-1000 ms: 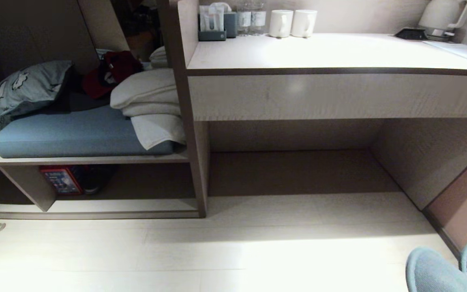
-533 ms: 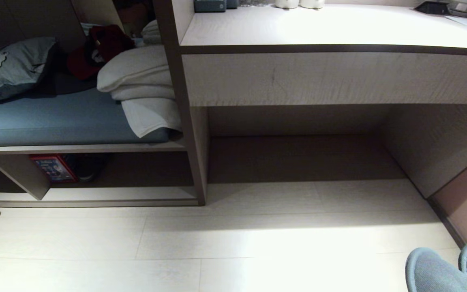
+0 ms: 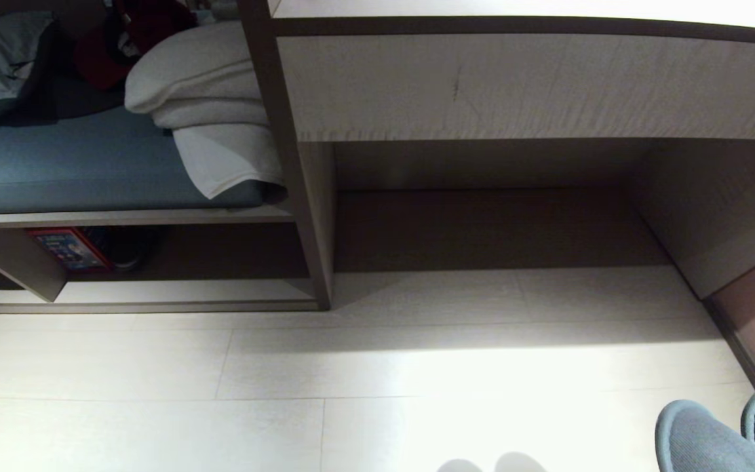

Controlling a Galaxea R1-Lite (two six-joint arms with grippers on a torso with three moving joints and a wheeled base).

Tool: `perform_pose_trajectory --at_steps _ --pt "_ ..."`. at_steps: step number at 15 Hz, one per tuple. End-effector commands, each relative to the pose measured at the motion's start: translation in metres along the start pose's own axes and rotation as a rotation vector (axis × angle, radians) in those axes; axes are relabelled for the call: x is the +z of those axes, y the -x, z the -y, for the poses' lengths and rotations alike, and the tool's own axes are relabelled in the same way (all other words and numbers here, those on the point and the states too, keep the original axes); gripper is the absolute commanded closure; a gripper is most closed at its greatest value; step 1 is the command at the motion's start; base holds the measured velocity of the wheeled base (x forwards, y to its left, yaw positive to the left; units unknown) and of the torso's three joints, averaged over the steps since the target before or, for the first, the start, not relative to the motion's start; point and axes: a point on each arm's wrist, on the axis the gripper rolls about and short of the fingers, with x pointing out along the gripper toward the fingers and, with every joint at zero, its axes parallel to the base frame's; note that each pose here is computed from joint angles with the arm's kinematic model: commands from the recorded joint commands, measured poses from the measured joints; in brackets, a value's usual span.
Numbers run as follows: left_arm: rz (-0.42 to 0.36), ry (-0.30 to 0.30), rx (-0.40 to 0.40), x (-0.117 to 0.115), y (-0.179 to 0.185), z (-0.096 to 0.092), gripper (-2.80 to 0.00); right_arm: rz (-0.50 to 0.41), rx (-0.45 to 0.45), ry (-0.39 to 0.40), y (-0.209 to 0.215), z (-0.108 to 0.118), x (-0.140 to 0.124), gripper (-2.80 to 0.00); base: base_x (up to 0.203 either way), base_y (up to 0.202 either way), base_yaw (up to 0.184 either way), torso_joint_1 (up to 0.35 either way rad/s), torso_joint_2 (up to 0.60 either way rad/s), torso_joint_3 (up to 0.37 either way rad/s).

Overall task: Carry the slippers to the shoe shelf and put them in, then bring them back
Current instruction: Place the slippers on the floor

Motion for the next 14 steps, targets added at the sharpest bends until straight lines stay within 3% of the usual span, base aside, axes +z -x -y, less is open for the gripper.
perform_pose_trajectory --at_steps 1,14 --pt "0.0 0.001 0.0 0.0 0.0 0.0 0.0 0.0 0.0 0.001 0.0 0.0 0.0 0.0 0.0 0.0 0.0 0.002 0.0 -0.193" --pt "0.0 0.001 0.002 0.0 0.0 0.0 0.0 0.0 0.0 0.001 0.0 0.0 0.0 0.0 0.0 0.0 0.0 0.003 0.0 -0.198"
